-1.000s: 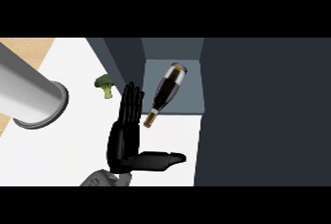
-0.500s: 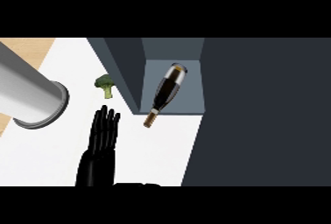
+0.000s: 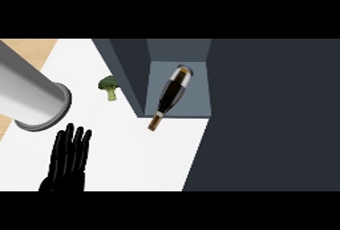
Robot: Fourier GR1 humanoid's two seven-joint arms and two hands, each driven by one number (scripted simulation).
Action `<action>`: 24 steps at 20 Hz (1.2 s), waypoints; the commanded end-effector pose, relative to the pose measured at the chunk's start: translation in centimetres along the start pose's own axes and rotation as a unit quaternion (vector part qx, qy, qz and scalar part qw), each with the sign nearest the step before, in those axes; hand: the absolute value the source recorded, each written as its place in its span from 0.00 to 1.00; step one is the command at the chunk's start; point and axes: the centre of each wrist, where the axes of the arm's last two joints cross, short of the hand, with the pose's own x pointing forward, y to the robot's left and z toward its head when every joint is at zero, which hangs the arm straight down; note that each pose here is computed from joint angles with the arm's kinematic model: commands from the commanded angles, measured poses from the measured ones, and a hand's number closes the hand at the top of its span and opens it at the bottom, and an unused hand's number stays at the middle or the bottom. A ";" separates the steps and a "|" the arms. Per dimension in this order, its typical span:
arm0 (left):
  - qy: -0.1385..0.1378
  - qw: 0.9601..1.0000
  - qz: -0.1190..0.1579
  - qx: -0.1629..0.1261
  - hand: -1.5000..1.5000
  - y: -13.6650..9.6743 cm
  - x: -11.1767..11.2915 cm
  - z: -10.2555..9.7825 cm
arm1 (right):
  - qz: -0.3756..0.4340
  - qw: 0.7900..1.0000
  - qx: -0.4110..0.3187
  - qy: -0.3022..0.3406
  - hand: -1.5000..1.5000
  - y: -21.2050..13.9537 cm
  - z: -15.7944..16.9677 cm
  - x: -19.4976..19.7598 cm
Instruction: Pick up the wine, place it into the cabinet and close the cabinet
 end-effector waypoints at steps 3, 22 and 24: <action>-0.012 1.000 0.004 0.008 0.00 2.5 1.8 -0.6 | -0.036 0.995 0.072 -0.054 1.00 3.7 -1.3 3.0; -0.015 1.000 0.019 -0.019 0.00 9.8 5.7 0.4 | -0.025 0.998 0.017 -0.051 1.00 4.6 -13.2 3.9; -0.029 0.999 0.018 -0.019 0.00 11.3 6.5 -0.1 | -0.020 0.999 0.007 -0.040 1.00 4.3 -15.4 3.9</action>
